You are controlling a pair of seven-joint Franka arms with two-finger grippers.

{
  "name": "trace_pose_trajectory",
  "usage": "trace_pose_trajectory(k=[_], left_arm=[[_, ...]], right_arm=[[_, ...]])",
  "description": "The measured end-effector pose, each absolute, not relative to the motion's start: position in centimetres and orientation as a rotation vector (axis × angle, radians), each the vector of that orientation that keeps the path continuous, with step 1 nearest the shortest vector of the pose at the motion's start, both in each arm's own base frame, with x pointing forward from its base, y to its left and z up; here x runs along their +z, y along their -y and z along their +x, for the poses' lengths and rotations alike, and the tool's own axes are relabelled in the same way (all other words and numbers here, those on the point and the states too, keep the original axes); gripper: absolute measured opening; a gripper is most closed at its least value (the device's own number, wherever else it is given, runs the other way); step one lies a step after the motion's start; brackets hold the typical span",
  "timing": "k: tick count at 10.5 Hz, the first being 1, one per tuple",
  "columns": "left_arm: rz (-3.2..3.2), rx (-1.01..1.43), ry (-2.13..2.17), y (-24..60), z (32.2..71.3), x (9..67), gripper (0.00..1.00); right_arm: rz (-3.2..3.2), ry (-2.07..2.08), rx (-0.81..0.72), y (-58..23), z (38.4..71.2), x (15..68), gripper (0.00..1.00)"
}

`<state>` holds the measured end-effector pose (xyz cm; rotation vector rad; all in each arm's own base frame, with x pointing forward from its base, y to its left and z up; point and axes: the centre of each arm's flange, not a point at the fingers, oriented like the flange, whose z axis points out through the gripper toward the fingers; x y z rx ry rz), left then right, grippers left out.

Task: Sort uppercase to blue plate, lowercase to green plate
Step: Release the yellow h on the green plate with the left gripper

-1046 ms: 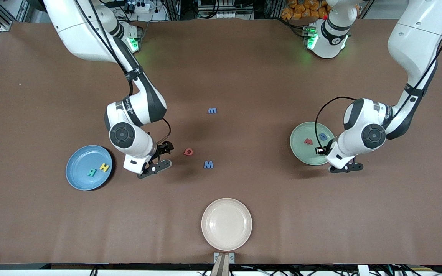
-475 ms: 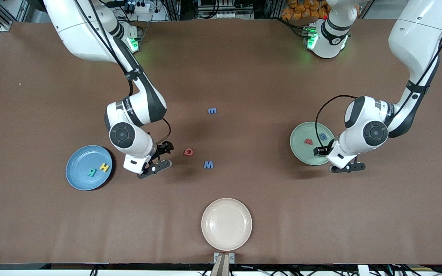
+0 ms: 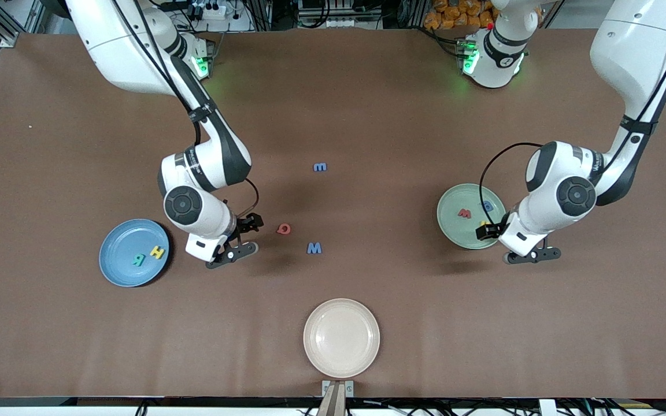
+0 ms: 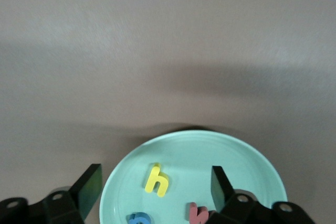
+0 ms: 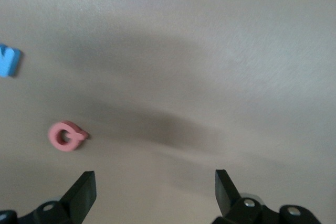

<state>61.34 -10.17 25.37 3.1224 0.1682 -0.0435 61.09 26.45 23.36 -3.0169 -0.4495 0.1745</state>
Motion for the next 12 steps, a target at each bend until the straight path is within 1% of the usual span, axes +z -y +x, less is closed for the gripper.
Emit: trace_pose_trajectory(k=[1,4,7,10,12], left_arm=[[3.115,-0.016,-0.181,10.1,61.9,26.2,1.00],[3.103,0.001,-0.198,10.2,62.2,27.0,1.00],[3.101,0.018,-0.199,10.3,62.5,27.4,1.00],[3.053,0.078,-0.279,10.4,64.1,30.1,1.00],[3.049,0.045,-0.309,11.5,64.7,32.2,1.00]], right_arm=[[-3.016,0.396,0.191,-26.7,60.9,23.0,1.00],[-3.025,0.337,0.207,-28.3,60.3,23.5,1.00],[-3.028,0.326,0.210,-28.2,60.3,23.4,1.00],[-3.037,0.263,0.217,-29.2,59.8,23.4,1.00],[-3.044,0.223,0.217,-30.7,59.2,23.6,1.00]])
